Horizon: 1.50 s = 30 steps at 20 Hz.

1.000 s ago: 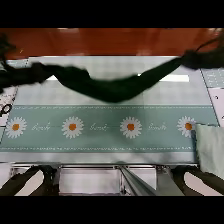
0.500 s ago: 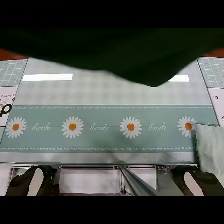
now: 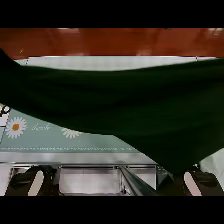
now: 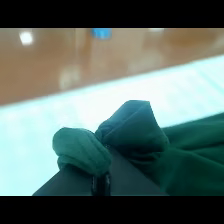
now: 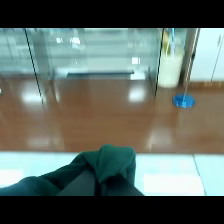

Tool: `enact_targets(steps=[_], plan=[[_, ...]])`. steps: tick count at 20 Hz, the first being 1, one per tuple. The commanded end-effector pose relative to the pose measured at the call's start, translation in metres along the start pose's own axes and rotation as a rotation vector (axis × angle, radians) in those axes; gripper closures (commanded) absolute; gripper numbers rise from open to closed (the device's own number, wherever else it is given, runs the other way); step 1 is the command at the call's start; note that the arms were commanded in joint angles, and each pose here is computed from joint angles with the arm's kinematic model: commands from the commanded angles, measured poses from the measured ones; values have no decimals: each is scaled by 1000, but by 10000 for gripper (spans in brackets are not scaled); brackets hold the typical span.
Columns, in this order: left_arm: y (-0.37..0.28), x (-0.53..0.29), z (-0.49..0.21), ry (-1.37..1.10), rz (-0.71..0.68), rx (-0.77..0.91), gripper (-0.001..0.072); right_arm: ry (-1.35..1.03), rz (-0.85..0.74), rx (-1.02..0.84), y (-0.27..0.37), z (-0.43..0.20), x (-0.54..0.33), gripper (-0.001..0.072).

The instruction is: Fold the shirts.

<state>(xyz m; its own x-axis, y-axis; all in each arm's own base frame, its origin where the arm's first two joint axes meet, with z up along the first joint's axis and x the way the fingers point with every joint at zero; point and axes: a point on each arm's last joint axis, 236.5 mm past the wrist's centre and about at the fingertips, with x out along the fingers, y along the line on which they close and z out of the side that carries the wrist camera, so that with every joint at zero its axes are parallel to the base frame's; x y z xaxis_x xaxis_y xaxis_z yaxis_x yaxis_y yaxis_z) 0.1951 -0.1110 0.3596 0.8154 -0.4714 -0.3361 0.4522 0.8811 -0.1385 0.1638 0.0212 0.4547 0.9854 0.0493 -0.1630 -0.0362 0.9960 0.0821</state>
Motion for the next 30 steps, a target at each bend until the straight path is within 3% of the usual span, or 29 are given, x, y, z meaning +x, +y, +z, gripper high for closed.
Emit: enact_targets(steps=[1,5,8,15,16,17,18,20,22,25,28,30], plan=[[10,22,-72,249,-22,-124,687,155,-14,39,-9,-45,27,689],[39,83,-193,551,-62,-367,687,384,-2,88,-24,-121,121,689],[65,147,-262,592,-56,-576,687,525,99,133,-18,-167,215,689],[94,260,-348,756,-8,-668,667,831,311,468,13,-314,368,689],[98,270,-350,773,-3,-686,509,859,315,508,13,-328,375,684],[101,276,-350,792,-2,-716,187,876,310,537,12,-337,379,538],[105,278,-346,821,-16,-719,196,892,302,572,8,-341,379,295],[136,258,-334,908,6,-636,196,905,286,591,-14,-335,369,303],[186,222,-321,954,117,-592,197,921,230,581,-59,-325,343,304],[247,173,-308,856,270,-735,199,994,6,522,-144,-335,281,304],[215,164,-335,840,127,-967,200,991,-116,636,-171,-375,238,304],[180,172,-353,856,-17,-984,200,1014,-112,699,-157,-415,219,304]])
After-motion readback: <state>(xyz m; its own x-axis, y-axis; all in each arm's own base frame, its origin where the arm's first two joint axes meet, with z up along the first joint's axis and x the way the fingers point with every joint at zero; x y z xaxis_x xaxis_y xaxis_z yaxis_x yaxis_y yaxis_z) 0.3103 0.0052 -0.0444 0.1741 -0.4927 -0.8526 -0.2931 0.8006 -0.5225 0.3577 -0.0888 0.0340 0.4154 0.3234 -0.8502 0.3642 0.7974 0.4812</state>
